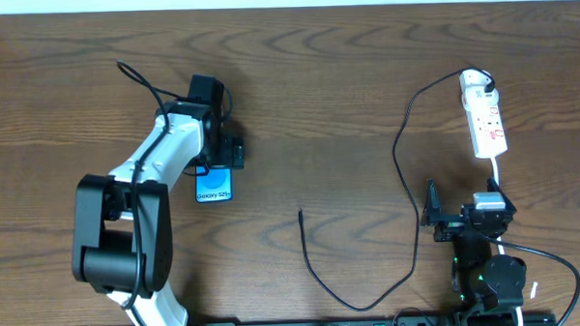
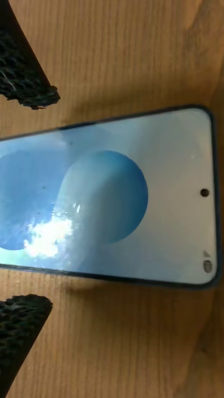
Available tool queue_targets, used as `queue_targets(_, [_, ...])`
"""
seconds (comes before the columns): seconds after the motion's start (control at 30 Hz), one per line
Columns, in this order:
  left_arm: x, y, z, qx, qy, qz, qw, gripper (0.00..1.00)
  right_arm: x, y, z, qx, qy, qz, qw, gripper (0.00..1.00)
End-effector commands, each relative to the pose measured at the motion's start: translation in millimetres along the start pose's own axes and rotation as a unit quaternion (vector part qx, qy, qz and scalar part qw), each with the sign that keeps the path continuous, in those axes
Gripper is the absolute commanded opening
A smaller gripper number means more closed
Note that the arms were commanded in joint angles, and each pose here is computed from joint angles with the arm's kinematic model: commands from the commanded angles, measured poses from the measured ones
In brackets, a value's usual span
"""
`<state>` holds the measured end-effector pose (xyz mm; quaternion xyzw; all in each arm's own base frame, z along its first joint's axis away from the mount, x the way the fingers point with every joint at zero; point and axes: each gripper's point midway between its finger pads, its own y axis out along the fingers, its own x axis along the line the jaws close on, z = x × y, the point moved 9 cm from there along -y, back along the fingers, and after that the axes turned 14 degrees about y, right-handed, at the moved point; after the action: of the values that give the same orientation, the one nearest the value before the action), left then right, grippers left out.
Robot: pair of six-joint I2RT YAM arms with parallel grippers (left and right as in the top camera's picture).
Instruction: Plug charger to phone and switch on socket
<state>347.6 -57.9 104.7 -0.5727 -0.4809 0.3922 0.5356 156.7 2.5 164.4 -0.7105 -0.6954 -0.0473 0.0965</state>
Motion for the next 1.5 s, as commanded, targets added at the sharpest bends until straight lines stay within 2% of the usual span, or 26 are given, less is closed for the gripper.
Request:
queue_targets(0.0, [1.1,8.0,-5.8,0.005,-0.006,0.002,1.0,0.98,1.1,-0.3,0.6,0.0,0.004,-0.003,1.0,0.99])
queue_targets(1.47, [-0.7,12.9,-2.3,0.013,-0.006,0.01,1.0,0.98,1.1,-0.3,0.6,0.0,0.004,-0.003,1.0,0.99])
